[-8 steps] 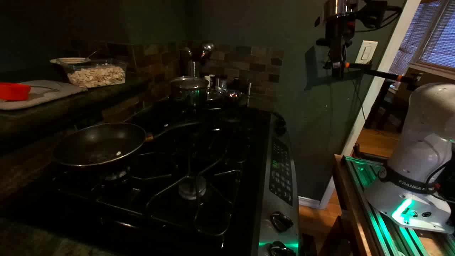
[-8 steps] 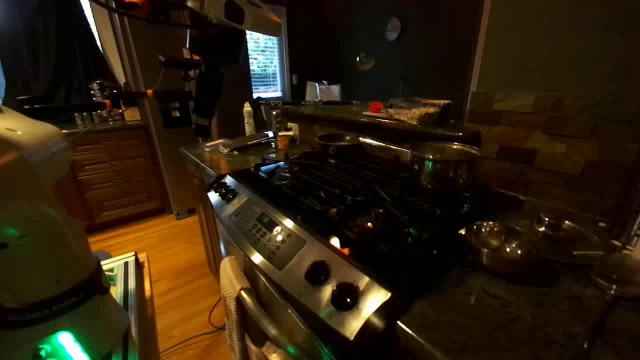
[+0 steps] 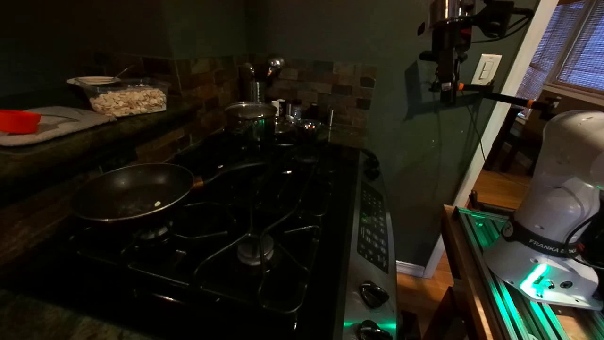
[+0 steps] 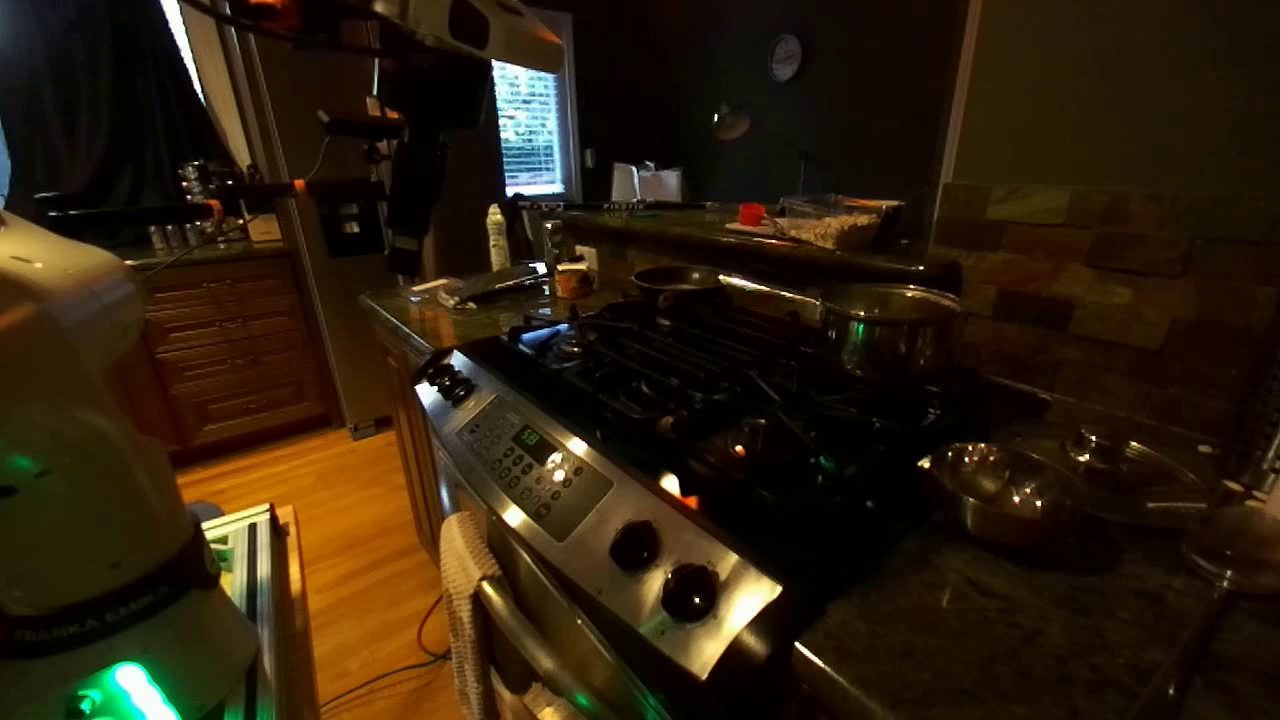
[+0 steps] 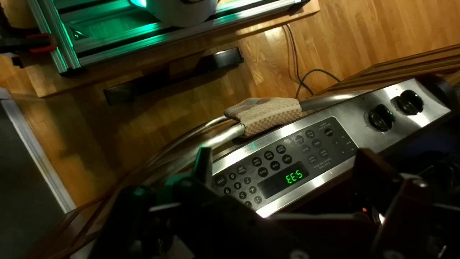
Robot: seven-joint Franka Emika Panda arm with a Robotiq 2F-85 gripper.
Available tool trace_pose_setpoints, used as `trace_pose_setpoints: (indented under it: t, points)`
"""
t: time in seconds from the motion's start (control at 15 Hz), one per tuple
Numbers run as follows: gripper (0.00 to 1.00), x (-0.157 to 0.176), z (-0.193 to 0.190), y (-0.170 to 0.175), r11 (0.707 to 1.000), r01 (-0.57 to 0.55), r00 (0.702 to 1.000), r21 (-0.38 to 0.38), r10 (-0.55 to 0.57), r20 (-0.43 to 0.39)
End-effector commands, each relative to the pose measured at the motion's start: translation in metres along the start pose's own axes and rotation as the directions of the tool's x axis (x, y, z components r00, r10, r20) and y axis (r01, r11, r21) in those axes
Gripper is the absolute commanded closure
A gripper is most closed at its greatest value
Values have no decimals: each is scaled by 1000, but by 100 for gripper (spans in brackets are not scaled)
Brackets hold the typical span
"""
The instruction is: Move the pot to the left
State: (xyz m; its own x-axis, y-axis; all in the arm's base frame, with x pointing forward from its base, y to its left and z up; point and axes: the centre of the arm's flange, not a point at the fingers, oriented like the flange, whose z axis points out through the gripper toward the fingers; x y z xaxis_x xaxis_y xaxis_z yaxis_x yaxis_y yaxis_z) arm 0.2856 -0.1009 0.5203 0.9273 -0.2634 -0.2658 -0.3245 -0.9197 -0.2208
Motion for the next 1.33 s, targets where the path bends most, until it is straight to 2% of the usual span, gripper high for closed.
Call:
trace_pose_setpoints:
  t: [0.0, 0.27, 0.4, 0.53, 0.8, 0.93, 1.0, 1.2, 1.27]
  points:
    - [0, 13, -6, -8, 1000, -7, 998, 3, 7, -61]
    - [0, 55, -18, -59, 996, -57, 984, 65, 68, -167]
    - [0, 83, -21, -86, 989, -110, 965, 104, 131, -229]
    - [0, 118, -23, -106, 981, -161, 927, 112, 189, -324]
    - [0, 184, -23, -137, 959, -246, 866, 142, 283, -412]
    - [0, 213, -19, -154, 946, -289, 830, 145, 323, -454]
    - [0, 229, -18, -160, 939, -309, 803, 151, 342, -488]
    - [0, 266, -15, -178, 910, -371, 765, 186, 413, -494]
    - [0, 280, -12, -182, 892, -408, 742, 195, 448, -499]
